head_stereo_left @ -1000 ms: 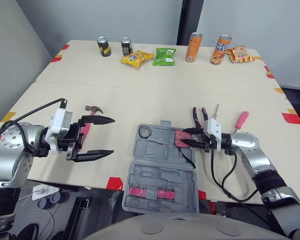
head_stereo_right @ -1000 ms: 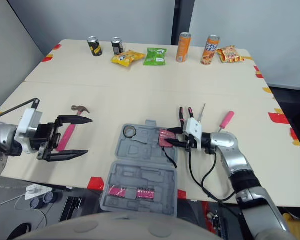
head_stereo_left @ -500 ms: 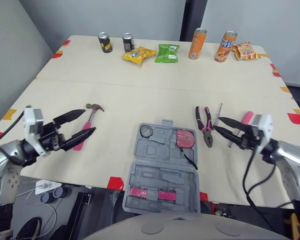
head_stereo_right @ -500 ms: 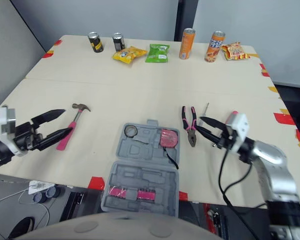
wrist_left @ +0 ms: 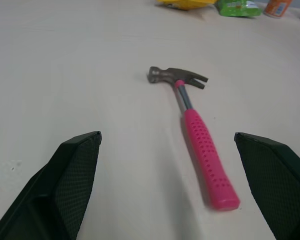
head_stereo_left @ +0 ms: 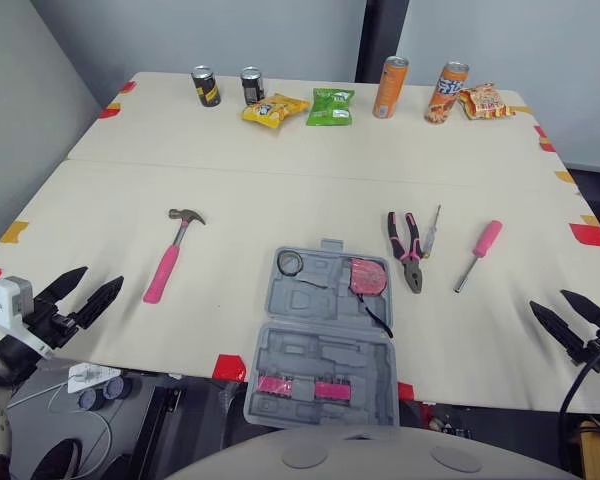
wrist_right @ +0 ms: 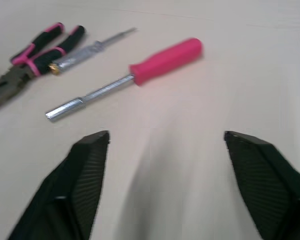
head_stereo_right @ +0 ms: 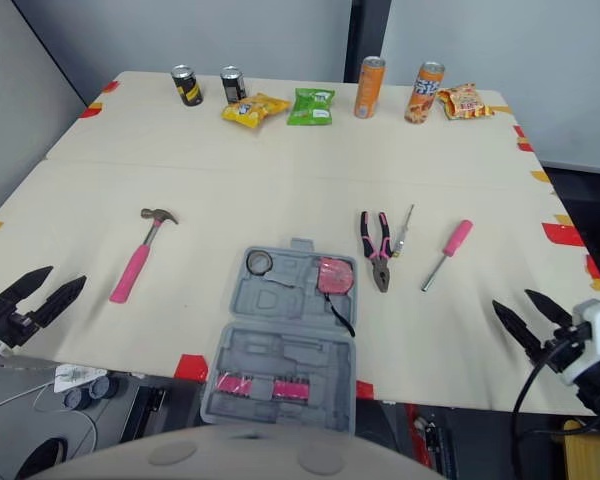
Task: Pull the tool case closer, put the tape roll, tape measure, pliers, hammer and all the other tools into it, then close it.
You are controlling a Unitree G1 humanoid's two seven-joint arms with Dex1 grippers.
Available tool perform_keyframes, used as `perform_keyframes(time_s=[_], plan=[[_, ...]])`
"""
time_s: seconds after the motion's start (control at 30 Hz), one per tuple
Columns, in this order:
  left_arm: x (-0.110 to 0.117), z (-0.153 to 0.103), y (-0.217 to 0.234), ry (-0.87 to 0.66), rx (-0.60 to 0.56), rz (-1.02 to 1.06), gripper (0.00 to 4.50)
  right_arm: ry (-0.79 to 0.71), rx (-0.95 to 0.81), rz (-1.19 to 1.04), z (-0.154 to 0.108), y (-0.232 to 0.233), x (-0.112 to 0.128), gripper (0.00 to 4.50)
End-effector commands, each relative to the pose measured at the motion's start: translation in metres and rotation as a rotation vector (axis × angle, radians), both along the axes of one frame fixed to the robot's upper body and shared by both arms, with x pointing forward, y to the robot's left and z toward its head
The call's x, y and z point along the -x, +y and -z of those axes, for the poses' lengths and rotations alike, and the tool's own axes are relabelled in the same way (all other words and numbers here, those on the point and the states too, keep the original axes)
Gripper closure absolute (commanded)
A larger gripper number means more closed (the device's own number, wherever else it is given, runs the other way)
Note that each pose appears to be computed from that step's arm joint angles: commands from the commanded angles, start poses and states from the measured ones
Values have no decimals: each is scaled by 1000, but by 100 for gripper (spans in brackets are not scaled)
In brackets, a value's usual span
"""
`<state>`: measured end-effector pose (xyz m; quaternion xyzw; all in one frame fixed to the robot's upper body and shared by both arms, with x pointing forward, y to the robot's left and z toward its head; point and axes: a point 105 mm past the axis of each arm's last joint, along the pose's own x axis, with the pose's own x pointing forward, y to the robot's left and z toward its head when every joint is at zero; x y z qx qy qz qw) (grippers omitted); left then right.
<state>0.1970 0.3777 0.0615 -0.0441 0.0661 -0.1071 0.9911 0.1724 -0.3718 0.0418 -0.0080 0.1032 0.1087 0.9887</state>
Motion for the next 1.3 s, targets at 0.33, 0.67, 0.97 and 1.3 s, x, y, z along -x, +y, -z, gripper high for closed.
perform_keyframes(time_s=[0.33,0.67,0.97,1.3], plan=[[6,-6,4,-26,-55,33,0,-62,34,-11,-16,4,0,2],[-11,-49,-73,-135,-151,450,0,-132,-25,-340,-57,120,-43,2],[-3,-74,-144,-159,-203,865,0,-71,85,-294,-32,170,-68,2],[1,-105,-183,-216,-245,1142,0,-39,66,-158,-8,185,-81,2]])
